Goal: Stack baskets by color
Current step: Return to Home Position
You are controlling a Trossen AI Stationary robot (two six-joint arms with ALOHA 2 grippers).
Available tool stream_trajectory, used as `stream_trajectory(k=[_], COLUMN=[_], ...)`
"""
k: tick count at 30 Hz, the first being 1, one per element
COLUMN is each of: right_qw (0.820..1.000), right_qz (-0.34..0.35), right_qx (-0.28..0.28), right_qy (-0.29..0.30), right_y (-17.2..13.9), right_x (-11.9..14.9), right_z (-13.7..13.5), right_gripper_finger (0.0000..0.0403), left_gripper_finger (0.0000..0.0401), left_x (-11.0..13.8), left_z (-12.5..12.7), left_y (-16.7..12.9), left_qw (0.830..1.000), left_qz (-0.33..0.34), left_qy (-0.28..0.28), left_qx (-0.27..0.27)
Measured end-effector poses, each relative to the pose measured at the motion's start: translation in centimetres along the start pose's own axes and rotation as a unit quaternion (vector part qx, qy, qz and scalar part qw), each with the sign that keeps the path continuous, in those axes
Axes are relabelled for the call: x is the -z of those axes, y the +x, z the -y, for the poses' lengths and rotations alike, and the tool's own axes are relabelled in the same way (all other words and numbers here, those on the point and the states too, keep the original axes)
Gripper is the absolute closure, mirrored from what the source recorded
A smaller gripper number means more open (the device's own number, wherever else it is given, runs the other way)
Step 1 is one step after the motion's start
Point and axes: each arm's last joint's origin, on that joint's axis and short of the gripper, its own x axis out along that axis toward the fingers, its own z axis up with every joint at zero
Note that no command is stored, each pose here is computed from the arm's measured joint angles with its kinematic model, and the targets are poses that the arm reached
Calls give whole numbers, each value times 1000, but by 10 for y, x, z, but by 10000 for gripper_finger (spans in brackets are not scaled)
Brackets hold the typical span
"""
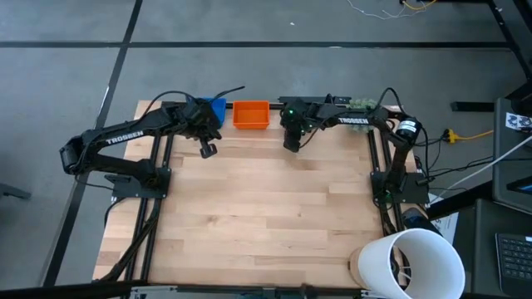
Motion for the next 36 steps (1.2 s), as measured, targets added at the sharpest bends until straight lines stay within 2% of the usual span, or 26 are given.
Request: stream_trajectory(k=[3, 7, 9, 11, 13, 15, 18, 20, 23, 26, 27, 30, 34, 36], right_qw=[998, 989, 984, 981, 980, 969, 953, 934, 897, 883, 880, 875, 849, 850], right_qz=[-39, -63, -76, -81, -12, 59, 165, 250, 349, 389, 404, 435, 477, 472], right_qx=[-54, -136, -157, -168, -188, -226, -242, -247, -265, -259, -249, -215, -226, -234], right_qy=[9, -18, -26, -43, -66, -75, -80, -72, -64, -34, -27, -9, -4, 6], right_y=[-23, -58, -76, -88, -101, -122, -144, -161, -180, -183, -184, -175, -161, -151], right_x=[-3, -10, -9, 3, 11, 27, 57, 71, 95, 121, 129, 152, 180, 194], right_z=[-19, -52, -66, -82, -94, -104, -112, -114, -117, -119, -119, -118, -116, -114], right_gripper_finger=[288, 288, 288, 288, 288, 288, 288, 288, 288, 288, 288, 288, 288, 288], left_gripper_finger=[401, 401, 401, 401, 401, 401, 401, 401, 401, 401, 401, 401, 401, 401], left_x=[7, 12, 12, 21, 34, 56, 81, 94, 109, 118, 121, 131, 140, 143], left_z=[2, 8, 12, 16, 21, 25, 31, 35, 39, 43, 44, 47, 48, 48], left_y=[-3, -12, -21, -30, -35, -35, -38, -37, -33, -30, -28, -18, -11, -8], left_qw=[999, 997, 997, 997, 994, 987, 964, 944, 920, 897, 894, 894, 888, 887], left_qz=[-26, -35, -16, 11, 59, 112, 210, 269, 336, 393, 402, 403, 413, 416], left_qy=[-36, -67, -72, -72, -84, -103, -128, -140, -142, -134, -128, -127, -143, -141], left_qx=[9, 18, 24, 31, 38, 49, 101, 132, 143, 152, 152, 150, 142, 141])
